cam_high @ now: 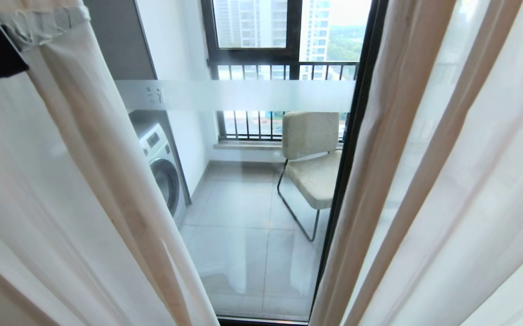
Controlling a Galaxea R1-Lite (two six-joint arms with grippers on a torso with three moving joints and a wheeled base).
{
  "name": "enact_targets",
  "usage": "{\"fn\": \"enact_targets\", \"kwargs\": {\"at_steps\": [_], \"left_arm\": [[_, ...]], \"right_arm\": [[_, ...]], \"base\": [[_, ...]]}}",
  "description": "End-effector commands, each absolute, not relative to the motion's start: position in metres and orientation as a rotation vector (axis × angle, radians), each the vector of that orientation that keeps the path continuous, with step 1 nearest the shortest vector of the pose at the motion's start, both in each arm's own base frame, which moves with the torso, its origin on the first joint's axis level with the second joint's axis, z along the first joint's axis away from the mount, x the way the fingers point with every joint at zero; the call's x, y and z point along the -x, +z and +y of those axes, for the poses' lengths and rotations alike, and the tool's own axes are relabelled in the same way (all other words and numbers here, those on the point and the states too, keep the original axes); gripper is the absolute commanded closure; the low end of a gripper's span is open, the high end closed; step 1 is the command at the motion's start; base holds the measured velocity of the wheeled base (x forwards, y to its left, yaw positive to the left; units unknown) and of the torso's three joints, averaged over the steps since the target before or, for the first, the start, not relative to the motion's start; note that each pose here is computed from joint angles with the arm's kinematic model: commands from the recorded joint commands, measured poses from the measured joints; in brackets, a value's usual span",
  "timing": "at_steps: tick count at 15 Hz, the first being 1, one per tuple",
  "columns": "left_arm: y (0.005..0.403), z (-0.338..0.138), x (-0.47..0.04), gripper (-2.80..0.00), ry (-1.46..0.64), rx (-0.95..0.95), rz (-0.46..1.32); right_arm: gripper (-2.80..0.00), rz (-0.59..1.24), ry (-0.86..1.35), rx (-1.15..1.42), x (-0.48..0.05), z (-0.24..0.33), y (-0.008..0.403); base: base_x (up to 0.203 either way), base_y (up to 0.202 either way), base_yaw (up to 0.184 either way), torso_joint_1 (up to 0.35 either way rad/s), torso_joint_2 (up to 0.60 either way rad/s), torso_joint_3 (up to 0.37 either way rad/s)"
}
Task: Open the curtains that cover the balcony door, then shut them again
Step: Close the inner curtains on both sides
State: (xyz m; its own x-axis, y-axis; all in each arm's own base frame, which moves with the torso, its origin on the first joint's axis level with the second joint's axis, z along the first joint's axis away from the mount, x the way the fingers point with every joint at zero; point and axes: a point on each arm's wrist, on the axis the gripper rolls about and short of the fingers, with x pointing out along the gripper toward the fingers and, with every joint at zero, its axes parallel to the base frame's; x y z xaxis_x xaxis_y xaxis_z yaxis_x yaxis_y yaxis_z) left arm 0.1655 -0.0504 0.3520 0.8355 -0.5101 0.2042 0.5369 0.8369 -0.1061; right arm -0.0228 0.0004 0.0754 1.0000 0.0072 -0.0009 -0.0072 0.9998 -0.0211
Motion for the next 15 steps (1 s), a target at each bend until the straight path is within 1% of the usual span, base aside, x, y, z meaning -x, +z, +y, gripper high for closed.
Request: {"fn": "enact_targets", "kwargs": {"at_steps": [1, 15], "left_arm": [[0.351, -0.050, -0.165, 0.00, -0.558, 0.163, -0.169], [0.351, -0.047, -0.154, 0.00, -0.559, 0.163, -0.184]], "right_arm": [[0.00, 0.001, 0.008, 0.021, 0.023, 0.000, 0.075], [0.00, 0.000, 0.008, 0.021, 0.023, 0.000, 0.075]], "base": [[0.000, -0.193, 0.000, 0.006, 0.01, 0.002], [0.000, -0.190, 0.001, 0.002, 0.00, 0.003]]}}
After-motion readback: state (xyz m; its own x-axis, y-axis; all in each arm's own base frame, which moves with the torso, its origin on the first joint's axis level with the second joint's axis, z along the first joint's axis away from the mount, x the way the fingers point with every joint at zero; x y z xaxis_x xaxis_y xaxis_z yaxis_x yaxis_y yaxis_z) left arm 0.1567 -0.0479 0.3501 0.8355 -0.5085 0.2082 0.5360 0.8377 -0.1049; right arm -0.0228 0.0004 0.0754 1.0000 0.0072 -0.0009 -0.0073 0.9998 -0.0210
